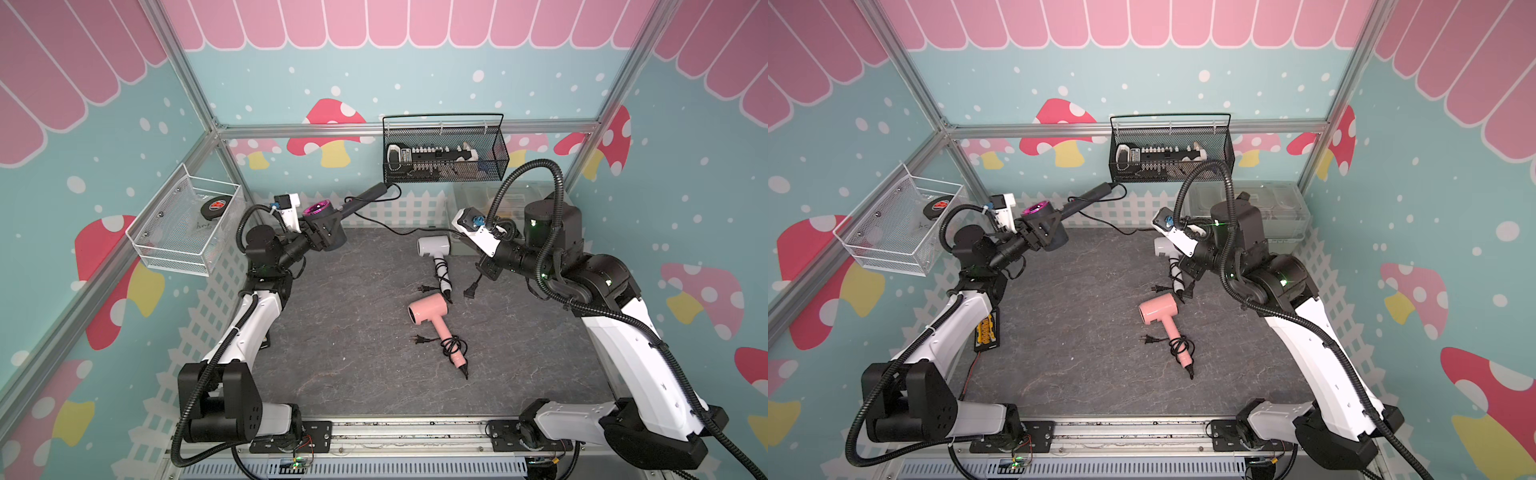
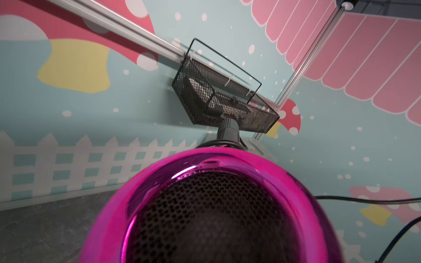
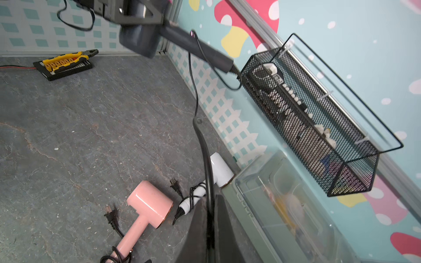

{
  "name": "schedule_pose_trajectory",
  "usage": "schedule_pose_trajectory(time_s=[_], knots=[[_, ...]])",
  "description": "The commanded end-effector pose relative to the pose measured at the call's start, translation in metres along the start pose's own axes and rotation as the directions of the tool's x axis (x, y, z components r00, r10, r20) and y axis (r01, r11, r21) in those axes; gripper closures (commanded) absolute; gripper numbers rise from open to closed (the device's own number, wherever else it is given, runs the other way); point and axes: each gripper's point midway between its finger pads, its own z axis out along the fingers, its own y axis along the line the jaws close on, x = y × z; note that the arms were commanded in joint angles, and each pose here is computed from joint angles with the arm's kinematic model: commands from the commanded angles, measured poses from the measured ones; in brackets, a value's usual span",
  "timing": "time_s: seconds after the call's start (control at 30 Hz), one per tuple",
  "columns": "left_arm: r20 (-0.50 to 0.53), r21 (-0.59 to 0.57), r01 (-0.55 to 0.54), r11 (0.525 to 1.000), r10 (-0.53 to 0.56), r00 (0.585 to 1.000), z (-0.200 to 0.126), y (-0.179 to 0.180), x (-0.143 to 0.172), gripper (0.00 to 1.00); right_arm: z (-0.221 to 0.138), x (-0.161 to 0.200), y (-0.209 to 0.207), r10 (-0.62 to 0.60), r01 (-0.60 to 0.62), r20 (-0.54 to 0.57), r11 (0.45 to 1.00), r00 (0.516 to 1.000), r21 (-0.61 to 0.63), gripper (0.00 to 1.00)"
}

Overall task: Wrap the cord around the hair dryer
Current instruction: Wrap the power cord around the hair dryer.

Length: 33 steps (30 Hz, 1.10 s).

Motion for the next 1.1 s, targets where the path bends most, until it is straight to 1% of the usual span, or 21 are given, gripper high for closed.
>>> schedule_pose_trajectory(time_s=[0.0, 0.1, 0.3, 0.43, 0.5, 0.53, 0.6, 0.67, 0.77, 0.8, 0.83, 0.9, 0.97, 1.07], knots=[[-0.080, 0.003, -0.084, 0.996, 0.084, 0.993, 0.005, -0.018, 0.019, 1.00, -0.003, -0.022, 0.007, -0.080, 0.085, 0.069, 0.994, 0.994, -0.066, 1.00], [-0.141, 0.025, -0.081, 0.996, 0.084, 0.986, 0.015, -0.028, 0.040, 1.00, -0.005, -0.038, 0.003, -0.106, 0.114, 0.117, 0.991, 0.987, -0.071, 1.00], [-0.273, 0.102, -0.055, 0.993, 0.081, 0.959, 0.030, -0.056, 0.088, 1.00, 0.004, -0.060, -0.016, -0.173, 0.178, 0.148, 0.984, 0.974, -0.017, 1.00], [-0.346, 0.184, -0.018, 0.983, 0.082, 0.935, 0.035, -0.084, 0.122, 1.00, 0.018, -0.075, -0.030, -0.215, 0.214, 0.160, 0.977, 0.963, 0.022, 1.00], [-0.386, 0.244, 0.003, 0.970, 0.095, 0.917, 0.036, -0.103, 0.140, 1.00, 0.030, -0.080, -0.037, -0.233, 0.230, 0.158, 0.972, 0.959, 0.038, 1.00], [-0.399, 0.285, 0.014, 0.958, 0.105, 0.911, 0.035, -0.115, 0.147, 1.00, 0.039, -0.080, -0.043, -0.243, 0.238, 0.139, 0.970, 0.960, 0.055, 1.00], [-0.422, 0.348, 0.031, 0.937, 0.126, 0.898, 0.032, -0.137, 0.159, 1.00, 0.059, -0.073, -0.054, -0.259, 0.252, 0.086, 0.964, 0.962, 0.083, 1.00], [-0.439, 0.427, 0.056, 0.903, 0.153, 0.885, 0.024, -0.164, 0.170, 1.00, 0.078, -0.064, -0.066, -0.259, 0.254, 0.041, 0.962, 0.965, 0.098, 1.00], [-0.418, 0.535, 0.087, 0.840, 0.174, 0.892, 0.011, -0.198, 0.173, 1.00, 0.103, -0.046, -0.078, -0.221, 0.220, 0.003, 0.972, 0.975, 0.084, 1.00], [-0.403, 0.568, 0.093, 0.818, 0.178, 0.898, 0.006, -0.207, 0.172, 1.00, 0.104, -0.041, -0.084, -0.203, 0.202, 0.000, 0.976, 0.979, 0.086, 1.00], [-0.389, 0.594, 0.099, 0.798, 0.178, 0.904, 0.002, -0.215, 0.170, 1.00, 0.125, -0.024, -0.084, -0.177, 0.179, -0.033, 0.982, 0.984, 0.057, 1.00], [-0.362, 0.630, 0.111, 0.769, 0.164, 0.918, -0.004, -0.226, 0.160, 1.00, 0.140, -0.006, -0.087, -0.138, 0.140, -0.062, 0.990, 0.988, 0.028, 1.00], [-0.337, 0.653, 0.110, 0.750, 0.158, 0.928, -0.010, -0.233, 0.151, 1.00, 0.151, 0.015, -0.089, -0.104, 0.105, -0.098, 0.994, 0.990, 0.003, 1.00], [-0.310, 0.671, 0.090, 0.736, 0.168, 0.936, -0.018, -0.239, 0.138, 1.00, 0.159, 0.042, -0.094, -0.045, 0.043, -0.137, 0.999, 0.990, -0.020, 1.00]])
